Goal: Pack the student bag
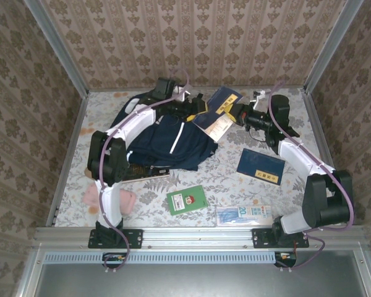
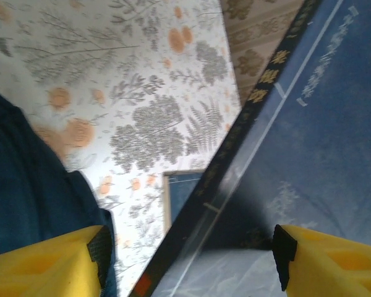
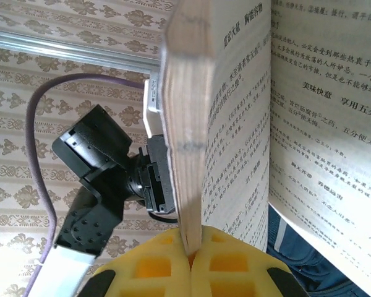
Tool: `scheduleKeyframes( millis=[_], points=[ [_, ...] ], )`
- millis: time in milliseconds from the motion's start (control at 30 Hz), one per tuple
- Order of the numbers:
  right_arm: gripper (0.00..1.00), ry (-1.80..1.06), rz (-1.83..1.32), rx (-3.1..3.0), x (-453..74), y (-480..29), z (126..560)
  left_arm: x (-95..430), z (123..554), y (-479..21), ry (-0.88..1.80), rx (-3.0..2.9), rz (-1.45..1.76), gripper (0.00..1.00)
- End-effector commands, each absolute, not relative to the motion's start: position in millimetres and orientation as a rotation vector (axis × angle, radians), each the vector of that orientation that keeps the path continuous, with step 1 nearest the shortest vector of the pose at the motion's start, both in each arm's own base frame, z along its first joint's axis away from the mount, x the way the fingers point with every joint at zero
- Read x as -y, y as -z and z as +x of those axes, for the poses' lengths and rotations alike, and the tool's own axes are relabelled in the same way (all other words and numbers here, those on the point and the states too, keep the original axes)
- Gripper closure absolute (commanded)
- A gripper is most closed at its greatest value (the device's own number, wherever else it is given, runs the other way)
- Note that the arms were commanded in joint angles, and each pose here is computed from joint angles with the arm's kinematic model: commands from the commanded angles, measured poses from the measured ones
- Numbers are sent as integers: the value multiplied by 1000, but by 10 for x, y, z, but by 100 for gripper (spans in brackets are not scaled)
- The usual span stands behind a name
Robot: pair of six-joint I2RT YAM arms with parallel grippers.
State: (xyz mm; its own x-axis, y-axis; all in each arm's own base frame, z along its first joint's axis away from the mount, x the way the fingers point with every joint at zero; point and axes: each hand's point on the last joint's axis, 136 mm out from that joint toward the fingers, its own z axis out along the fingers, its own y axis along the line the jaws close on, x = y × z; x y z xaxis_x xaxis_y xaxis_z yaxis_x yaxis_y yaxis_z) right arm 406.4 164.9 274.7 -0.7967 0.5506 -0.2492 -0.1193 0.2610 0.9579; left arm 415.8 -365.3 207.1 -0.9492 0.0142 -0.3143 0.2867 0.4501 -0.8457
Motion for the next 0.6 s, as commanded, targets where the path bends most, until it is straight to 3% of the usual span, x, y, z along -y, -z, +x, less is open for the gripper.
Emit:
scheduleKeyframes(
  millis=[0, 333, 567],
  points=[
    [100, -1628, 279, -1872, -1682, -3131, 3978, 3744, 4105, -2494, 1700, -2290, 289, 29],
    [100, -1645, 309, -1866, -1667, -3100, 3999, 3672, 4134, -2661, 1888, -2176, 201, 29],
    [100, -1520, 312, -1978, -1630, -2883, 3992, 3536, 4149, -2835, 1966, -2102, 166, 50]
  ],
)
